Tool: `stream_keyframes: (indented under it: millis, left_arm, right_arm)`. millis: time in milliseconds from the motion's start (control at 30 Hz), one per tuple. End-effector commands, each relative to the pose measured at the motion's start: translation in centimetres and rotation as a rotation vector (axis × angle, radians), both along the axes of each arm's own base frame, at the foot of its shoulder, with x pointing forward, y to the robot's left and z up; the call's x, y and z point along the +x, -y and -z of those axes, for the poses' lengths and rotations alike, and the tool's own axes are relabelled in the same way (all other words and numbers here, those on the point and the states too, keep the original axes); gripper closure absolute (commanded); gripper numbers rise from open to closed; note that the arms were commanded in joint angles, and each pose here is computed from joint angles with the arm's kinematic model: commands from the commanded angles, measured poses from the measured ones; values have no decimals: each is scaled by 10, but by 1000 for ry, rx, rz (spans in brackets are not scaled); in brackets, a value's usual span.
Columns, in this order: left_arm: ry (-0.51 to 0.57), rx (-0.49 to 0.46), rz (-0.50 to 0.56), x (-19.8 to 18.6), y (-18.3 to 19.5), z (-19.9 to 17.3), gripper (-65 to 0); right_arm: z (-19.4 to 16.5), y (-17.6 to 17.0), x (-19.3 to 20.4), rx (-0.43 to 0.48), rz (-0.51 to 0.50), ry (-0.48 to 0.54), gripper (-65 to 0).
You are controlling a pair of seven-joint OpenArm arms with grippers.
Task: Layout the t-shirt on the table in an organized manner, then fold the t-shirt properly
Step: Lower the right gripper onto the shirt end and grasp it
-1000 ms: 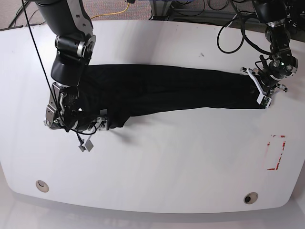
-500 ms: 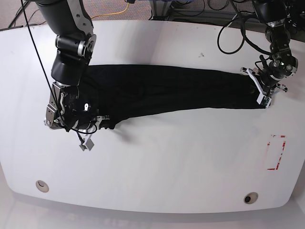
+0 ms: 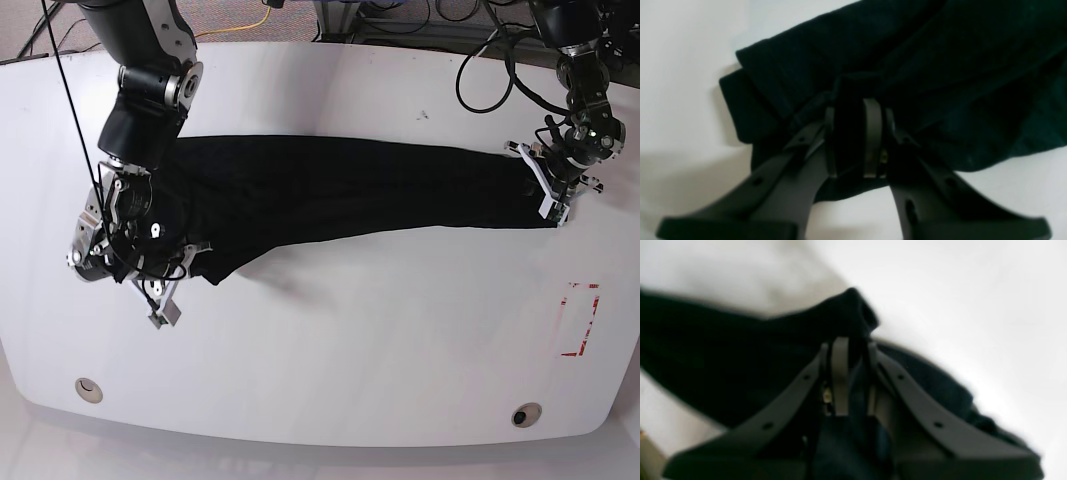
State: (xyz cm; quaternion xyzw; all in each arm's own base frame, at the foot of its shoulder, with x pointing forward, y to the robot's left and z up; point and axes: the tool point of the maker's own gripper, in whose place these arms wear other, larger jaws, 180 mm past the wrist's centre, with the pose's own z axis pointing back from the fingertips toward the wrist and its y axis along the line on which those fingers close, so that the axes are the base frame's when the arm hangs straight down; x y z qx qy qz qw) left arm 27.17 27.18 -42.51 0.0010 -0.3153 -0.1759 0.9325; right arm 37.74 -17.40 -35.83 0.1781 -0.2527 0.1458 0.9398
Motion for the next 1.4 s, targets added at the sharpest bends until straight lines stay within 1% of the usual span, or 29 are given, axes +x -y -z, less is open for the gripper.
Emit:
stream_keyframes:
  millis: [0,67,200,367,433,600,633,700,733,800,833,867,900,967,1000,1033,1133,1300,1367]
  left_arm:
    - [-175,88,3,-35,-13,26,-90]
    - [-182,84,0,-35,-14,28,-90]
    - [-212,70,-8,-42,-14,37,-90]
    - [-213,68,-9,-42,-14,38,-90]
    - [-213,68,-9,-42,-14,38,-90]
    - [-214,68,-5,-42,-13,38,-90]
    - [-216,67,2,-42,-11,39,-90]
    - [-220,67,14,-41,-7,40,-90]
    - [-222,68,23,-41,-5,41,-90]
    - [-225,68,29,-42,-4,42,-90]
    - [-226,68,31,-42,-3,42,-90]
    - [-226,68,31,-42,-3,42,-90]
    - [-226,68,31,-42,-3,42,-90]
    - [-226,68,31,-42,-3,42,-90]
    - [-226,68,31,-42,-3,42,-90]
    - [-226,68,31,-42,-3,42,-90]
    - [-224,68,31,-41,-3,42,-90]
    - [-222,67,31,-41,-3,41,-90]
    - [-222,67,31,-41,-3,41,-90]
  right_arm:
    - [-22,-2,6,33,-6,88,-71]
    - [-26,-7,2,64,-14,111,-70]
    - [-23,-18,-21,124,-35,127,-70]
    - [-12,-31,-44,216,-52,101,-70]
    - [-9,-33,-50,235,-54,91,-70]
    - [-7,-34,-51,239,-54,87,-81]
    - [-8,-34,-50,239,-54,89,-100]
    - [-10,-34,-48,241,-51,99,-159]
    - [-18,-33,-39,246,-48,130,-238]
    - [-25,-31,-32,241,-48,154,-357]
    - [-29,-28,-28,234,-47,165,-433]
    - [-31,-26,-26,230,-47,171,-479]
    - [-36,-25,-22,228,-47,185,-550]
    - [-46,-23,-13,227,-46,217,-614]
    - [-51,-22,-8,230,-38,231,-633]
    - [-53,-22,-5,239,-29,234,-637]
    - [-52,-20,7,256,-1,219,-636]
    - [-34,-10,25,227,51,177,-636]
    - [-26,-15,33,205,29,167,-636]
